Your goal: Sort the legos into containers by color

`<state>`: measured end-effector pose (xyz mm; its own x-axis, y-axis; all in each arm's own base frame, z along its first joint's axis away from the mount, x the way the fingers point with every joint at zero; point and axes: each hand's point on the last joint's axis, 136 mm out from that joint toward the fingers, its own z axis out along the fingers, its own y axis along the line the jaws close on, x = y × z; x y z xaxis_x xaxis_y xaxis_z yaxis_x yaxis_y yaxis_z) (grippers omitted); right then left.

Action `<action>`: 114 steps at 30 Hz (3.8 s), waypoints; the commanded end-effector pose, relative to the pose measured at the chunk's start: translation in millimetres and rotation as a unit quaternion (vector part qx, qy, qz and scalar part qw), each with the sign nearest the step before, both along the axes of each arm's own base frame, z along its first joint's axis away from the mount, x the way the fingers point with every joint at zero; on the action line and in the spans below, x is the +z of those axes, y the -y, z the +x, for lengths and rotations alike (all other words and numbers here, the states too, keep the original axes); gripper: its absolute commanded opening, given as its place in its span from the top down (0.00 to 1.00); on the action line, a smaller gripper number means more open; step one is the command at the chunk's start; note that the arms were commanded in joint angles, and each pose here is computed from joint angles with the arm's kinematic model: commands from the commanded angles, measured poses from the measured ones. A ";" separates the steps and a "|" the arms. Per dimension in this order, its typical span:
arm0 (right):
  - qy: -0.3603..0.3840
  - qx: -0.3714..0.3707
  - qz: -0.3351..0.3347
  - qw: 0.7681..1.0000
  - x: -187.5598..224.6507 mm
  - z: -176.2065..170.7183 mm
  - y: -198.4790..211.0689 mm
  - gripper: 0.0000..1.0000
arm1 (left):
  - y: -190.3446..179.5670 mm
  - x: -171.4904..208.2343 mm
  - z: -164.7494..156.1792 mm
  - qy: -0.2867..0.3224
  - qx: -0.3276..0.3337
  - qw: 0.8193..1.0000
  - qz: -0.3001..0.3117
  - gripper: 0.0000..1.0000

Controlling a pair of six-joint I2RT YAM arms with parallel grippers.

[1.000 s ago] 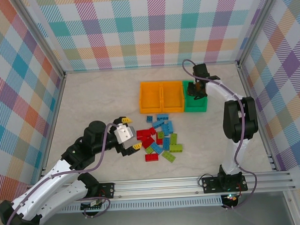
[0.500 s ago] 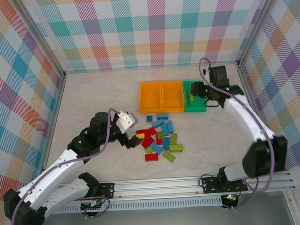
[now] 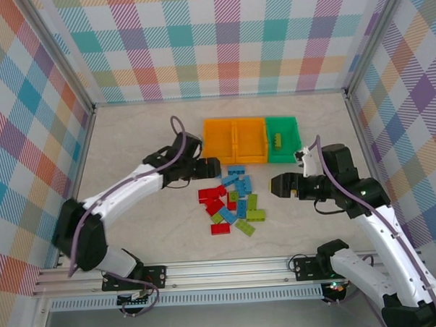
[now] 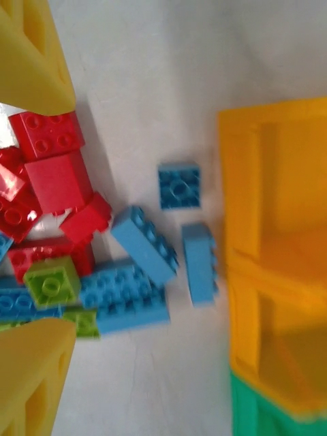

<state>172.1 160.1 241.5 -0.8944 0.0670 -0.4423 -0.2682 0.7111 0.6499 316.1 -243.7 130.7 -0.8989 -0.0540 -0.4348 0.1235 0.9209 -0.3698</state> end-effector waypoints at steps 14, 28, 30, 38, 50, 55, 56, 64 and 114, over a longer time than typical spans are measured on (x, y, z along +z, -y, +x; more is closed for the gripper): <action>-0.056 0.017 0.010 0.998 -24.6 5.2 -13.8 0.12 | 32.5 -85.9 61.1 -0.062 0.052 0.994 0.067 0.44; -0.046 0.012 0.006 0.999 -17.7 31.6 -21.1 0.11 | 28.2 -101.8 47.8 -0.069 0.031 0.993 0.090 0.66; -0.044 0.008 0.005 0.999 -17.5 33.9 -20.7 0.11 | 30.4 -86.7 47.7 -0.059 0.028 0.995 0.080 0.69; -0.011 -0.032 -0.008 0.999 -12.0 42.9 -10.0 0.08 | 46.9 32.5 57.0 0.055 0.022 0.998 0.037 0.72; 0.001 -0.046 -0.007 0.999 -8.6 39.0 -4.8 0.06 | 44.6 34.8 168.7 0.143 0.075 0.984 0.080 0.69; -0.009 -0.050 -0.007 0.999 -15.8 34.1 -2.6 0.05 | 46.4 12.2 183.6 0.127 0.083 0.984 0.095 0.65; -0.011 -0.051 -0.008 0.999 -16.8 33.6 -2.5 0.05 | 45.8 9.5 184.8 0.124 0.087 0.984 0.092 0.63; -0.015 -0.051 -0.010 0.999 -18.0 37.2 -3.8 0.05 | 47.9 27.9 180.0 0.128 0.087 0.986 0.070 0.46; -0.066 0.151 -0.289 0.943 -209.5 109.5 -161.0 0.73 | -40.9 90.2 -139.9 0.424 -0.465 0.772 0.091 0.00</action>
<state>281.3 320.2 38.6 -0.8792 -0.4234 -0.2186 -0.4672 0.8563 0.2202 177.8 -198.2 222.2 0.0603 0.5851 -0.8087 0.8800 0.3512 0.3198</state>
